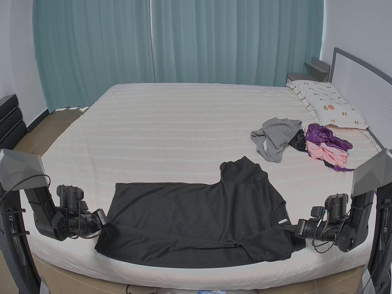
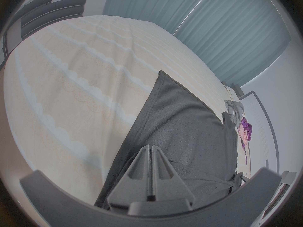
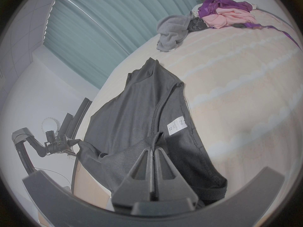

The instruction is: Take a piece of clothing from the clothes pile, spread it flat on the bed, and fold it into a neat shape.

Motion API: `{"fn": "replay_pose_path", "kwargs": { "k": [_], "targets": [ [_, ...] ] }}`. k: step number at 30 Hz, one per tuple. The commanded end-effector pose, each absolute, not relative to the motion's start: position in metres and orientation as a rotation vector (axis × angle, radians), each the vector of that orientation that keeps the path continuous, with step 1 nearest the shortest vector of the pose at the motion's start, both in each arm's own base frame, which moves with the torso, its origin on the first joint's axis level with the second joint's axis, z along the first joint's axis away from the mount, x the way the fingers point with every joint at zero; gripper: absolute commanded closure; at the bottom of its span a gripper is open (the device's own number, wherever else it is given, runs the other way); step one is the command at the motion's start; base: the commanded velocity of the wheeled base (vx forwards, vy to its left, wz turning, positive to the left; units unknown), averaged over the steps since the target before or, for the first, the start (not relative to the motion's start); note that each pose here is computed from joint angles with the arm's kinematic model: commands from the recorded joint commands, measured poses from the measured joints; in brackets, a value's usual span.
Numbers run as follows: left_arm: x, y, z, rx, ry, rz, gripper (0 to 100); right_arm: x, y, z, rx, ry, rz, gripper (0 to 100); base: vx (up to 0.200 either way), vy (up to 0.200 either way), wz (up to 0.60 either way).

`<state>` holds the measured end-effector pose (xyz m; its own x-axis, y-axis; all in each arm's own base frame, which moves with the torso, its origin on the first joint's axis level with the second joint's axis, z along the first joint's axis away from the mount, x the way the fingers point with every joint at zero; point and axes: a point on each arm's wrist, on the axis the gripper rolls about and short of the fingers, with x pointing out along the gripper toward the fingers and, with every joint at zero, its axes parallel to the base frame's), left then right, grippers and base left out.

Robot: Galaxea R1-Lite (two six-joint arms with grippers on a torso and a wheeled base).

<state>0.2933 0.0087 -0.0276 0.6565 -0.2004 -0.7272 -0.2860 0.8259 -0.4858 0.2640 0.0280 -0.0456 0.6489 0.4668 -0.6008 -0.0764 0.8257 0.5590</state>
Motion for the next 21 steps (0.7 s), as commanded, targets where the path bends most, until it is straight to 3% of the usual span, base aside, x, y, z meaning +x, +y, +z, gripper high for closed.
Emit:
{"fn": "replay_pose_path", "kwargs": {
  "k": [1, 21],
  "targets": [
    [0.2935, 0.0097, -0.0271, -0.618, 0.865, 0.055, 100, 0.2655, 0.0249, -0.0412, 0.545, 0.782, 0.31, 100, 0.0, 0.0, 0.0],
    [0.2941, 0.0121, -0.0248, -0.62, 0.848, 0.087, 100, 0.2725, 0.0183, -0.038, 0.562, 0.725, 0.241, 100, 0.0, 0.0, 0.0]
  ]
}}
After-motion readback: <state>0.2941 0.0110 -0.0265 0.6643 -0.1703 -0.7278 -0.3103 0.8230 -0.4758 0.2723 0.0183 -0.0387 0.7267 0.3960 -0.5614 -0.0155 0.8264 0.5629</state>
